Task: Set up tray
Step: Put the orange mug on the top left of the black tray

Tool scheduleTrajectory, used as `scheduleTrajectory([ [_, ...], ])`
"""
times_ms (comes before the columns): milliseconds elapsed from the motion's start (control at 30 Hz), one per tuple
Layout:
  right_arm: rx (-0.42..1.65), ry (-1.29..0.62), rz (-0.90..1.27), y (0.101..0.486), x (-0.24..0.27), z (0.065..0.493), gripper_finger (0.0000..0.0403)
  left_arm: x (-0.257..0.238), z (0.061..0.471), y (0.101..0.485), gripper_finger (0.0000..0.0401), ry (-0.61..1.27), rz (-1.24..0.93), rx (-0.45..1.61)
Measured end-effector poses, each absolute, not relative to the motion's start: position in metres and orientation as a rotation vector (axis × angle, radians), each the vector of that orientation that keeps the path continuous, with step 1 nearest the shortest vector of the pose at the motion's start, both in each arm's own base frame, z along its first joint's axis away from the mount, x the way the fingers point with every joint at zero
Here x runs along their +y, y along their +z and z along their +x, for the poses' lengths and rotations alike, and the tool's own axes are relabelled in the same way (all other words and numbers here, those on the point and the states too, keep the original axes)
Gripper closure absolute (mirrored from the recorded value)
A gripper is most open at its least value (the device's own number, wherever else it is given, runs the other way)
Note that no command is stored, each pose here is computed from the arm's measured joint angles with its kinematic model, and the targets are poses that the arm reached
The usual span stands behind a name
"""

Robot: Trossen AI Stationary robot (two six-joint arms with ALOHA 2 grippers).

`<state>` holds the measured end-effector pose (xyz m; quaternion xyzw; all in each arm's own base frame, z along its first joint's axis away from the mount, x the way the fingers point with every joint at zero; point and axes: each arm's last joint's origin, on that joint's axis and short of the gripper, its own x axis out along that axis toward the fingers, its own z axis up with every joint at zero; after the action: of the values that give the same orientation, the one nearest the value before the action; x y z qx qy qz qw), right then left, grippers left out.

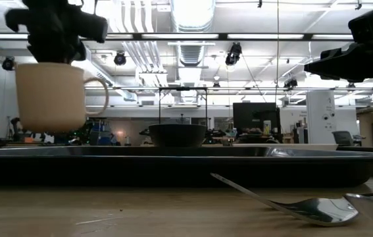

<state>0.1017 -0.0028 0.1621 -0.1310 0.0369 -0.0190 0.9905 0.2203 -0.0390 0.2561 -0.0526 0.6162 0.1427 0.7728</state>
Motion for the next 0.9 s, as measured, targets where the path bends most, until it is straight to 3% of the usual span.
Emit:
scheduleTrajectory([
  [267, 0.074, -0.039, -0.263, 0.162, -0.003, 0.102, 0.0335, -0.004, 0.218, 0.24, 0.0401, 0.392, -0.142, 1.392],
  [900, 0.074, -0.038, -0.262, 0.162, -0.003, 0.102, 0.0335, 0.071, 0.216, 0.23, 0.0401, 0.551, -0.319, 1.289],
])
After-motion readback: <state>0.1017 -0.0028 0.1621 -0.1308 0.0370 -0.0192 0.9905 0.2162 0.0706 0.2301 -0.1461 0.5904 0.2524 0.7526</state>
